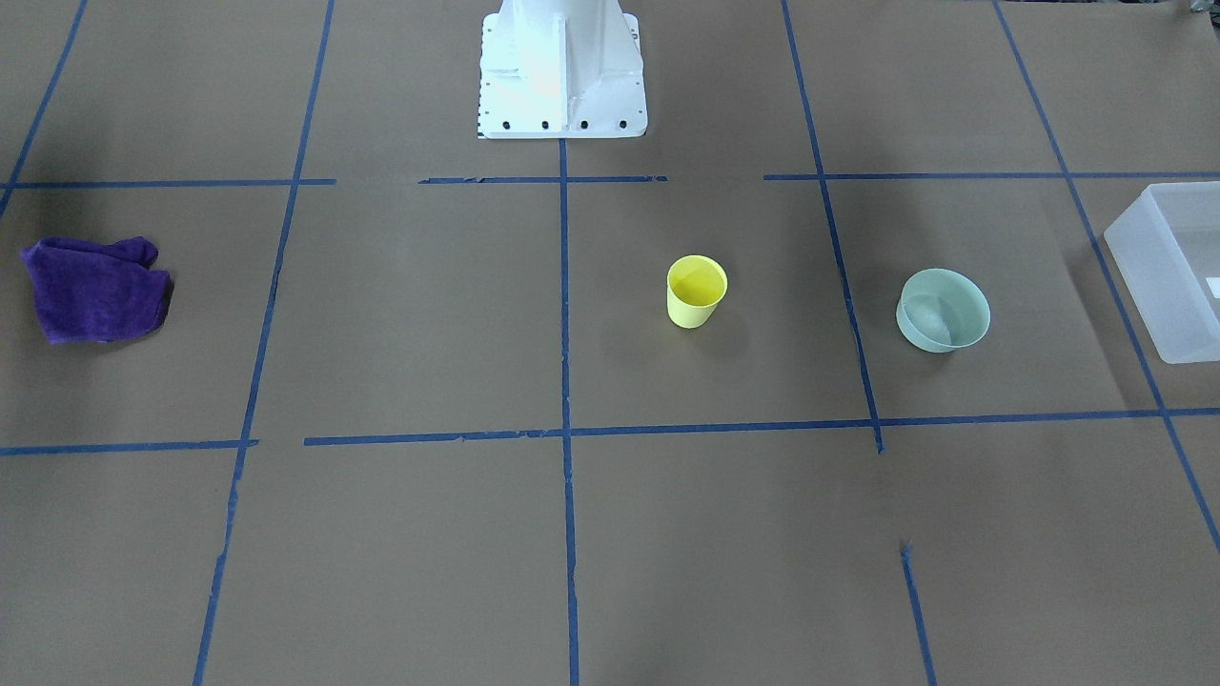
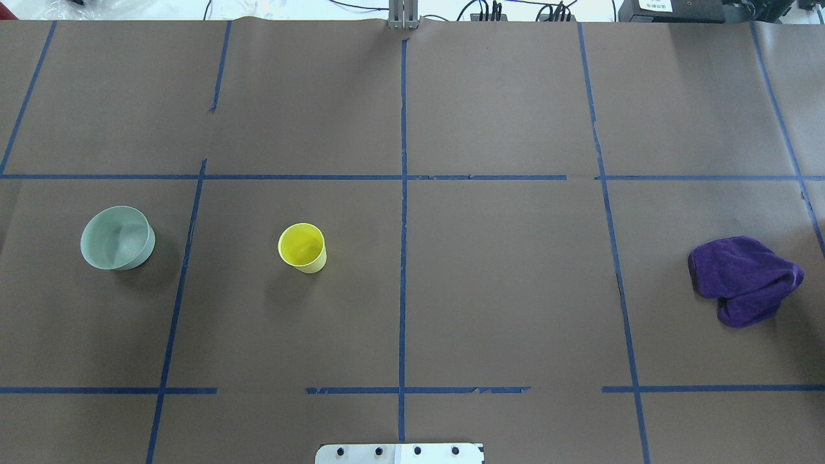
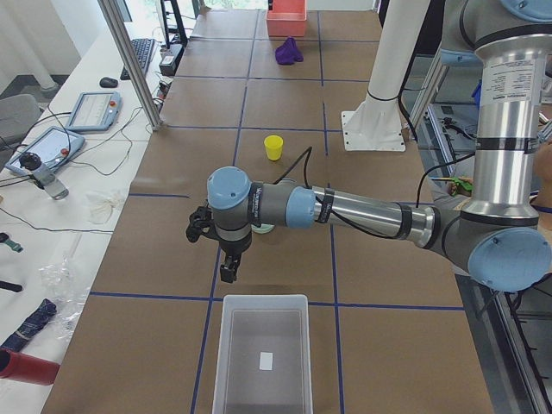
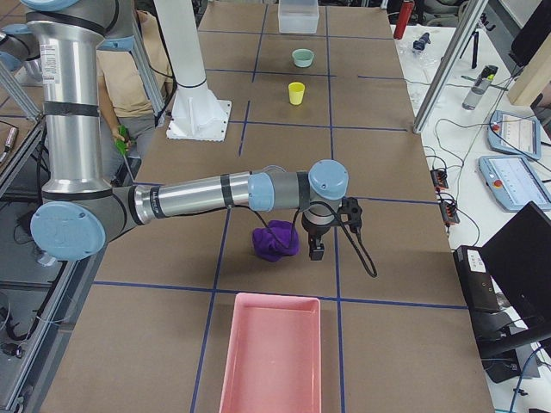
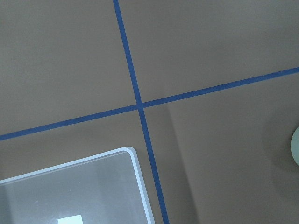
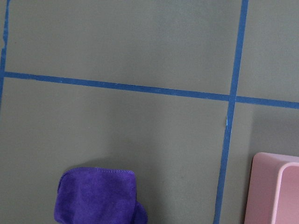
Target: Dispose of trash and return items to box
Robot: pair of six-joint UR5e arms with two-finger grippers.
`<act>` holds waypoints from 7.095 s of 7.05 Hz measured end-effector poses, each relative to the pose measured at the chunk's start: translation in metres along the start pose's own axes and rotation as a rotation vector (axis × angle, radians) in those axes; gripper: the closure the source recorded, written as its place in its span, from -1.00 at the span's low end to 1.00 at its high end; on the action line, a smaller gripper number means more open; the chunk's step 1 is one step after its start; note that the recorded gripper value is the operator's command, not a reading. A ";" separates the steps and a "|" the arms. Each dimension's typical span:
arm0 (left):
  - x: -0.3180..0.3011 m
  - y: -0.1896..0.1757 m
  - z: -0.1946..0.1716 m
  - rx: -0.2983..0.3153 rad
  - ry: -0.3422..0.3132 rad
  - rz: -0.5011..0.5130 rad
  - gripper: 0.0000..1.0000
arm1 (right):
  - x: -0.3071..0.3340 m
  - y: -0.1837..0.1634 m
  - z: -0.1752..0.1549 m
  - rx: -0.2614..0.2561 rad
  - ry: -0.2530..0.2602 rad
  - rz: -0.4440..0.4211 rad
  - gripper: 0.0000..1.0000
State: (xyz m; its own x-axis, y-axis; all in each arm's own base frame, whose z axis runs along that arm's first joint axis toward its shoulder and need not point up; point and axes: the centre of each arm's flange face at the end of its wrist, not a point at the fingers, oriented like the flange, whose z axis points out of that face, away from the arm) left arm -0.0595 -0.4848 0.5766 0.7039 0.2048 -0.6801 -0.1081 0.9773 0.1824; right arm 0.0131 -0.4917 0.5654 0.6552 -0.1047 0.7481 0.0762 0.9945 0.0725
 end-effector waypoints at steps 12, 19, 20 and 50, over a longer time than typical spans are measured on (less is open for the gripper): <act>0.030 -0.014 -0.025 0.029 0.029 0.034 -1.00 | -0.027 -0.025 -0.013 0.036 0.053 -0.032 -1.00; 0.427 -0.076 0.010 0.033 0.187 -0.187 -1.00 | -0.033 -0.028 -0.013 0.039 0.067 -0.030 -1.00; 0.467 -0.080 0.039 0.026 0.193 -0.200 -1.00 | -0.034 -0.029 -0.011 0.036 0.067 -0.033 -1.00; -0.076 0.059 0.043 0.129 -0.098 0.258 1.00 | -0.026 -0.016 0.001 0.007 0.055 -0.016 -1.00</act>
State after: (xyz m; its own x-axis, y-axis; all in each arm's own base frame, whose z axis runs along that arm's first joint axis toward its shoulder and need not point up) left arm -0.0897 -0.4446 0.6697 0.7295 0.4334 -0.5291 -0.2070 0.8772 0.4332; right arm -0.0060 -0.5051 0.5460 0.6942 -0.1204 0.7096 0.0817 0.9927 0.0884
